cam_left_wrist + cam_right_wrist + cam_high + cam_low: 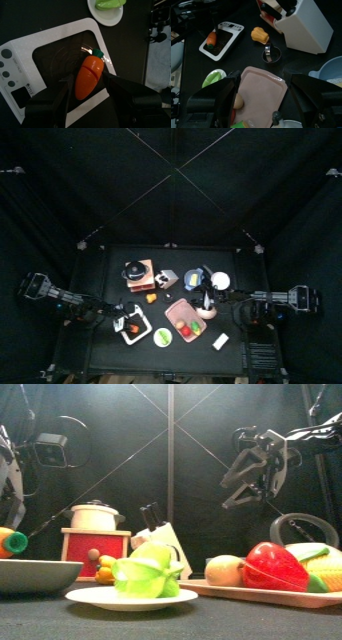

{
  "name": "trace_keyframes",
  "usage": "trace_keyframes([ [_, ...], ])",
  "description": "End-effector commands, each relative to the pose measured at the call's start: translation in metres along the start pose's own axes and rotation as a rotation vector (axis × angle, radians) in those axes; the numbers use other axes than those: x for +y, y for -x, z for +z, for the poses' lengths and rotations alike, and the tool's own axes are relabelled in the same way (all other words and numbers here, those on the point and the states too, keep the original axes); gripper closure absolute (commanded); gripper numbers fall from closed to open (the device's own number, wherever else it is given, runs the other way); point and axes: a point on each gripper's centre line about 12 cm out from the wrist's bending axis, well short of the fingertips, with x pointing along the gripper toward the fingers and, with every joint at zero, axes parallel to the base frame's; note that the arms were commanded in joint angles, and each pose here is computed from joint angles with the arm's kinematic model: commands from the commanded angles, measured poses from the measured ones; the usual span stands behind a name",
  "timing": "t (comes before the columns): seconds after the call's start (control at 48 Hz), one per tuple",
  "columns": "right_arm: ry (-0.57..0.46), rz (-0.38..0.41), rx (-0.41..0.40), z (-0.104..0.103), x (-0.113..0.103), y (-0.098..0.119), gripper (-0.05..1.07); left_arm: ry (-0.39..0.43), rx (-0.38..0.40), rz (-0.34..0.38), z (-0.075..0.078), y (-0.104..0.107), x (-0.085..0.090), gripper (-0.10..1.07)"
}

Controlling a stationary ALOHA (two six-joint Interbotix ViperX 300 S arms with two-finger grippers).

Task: Place carrot on stove

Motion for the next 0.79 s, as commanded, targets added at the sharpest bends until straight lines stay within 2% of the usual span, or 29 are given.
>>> trace_keyframes([
  [0.0,0.002,0.013,-0.031,0.01,0.003,0.001,0.05,-0.007,-0.044,-0.022,0.012,0.006,-0.007,0.11],
  [0.208,-0.002,0.011,-0.024,0.007,0.002,0.001,0.05,-0.004,-0.051,-0.03,0.013,0.009,-0.008,0.11],
  [0.417,-0.014,0.009,-0.024,0.007,0.002,0.001,0.05,0.061,0.088,-0.102,-0.001,0.011,-0.028,0.11],
  [0.667,-0.019,0.008,-0.024,0.007,0.002,0.0,0.05,-0.016,0.067,-0.082,0.003,0.013,-0.026,0.11],
  [0.771,-0.02,0.006,-0.022,0.007,0.001,0.0,0.05,-0.013,0.056,-0.08,0.005,0.014,-0.025,0.11],
])
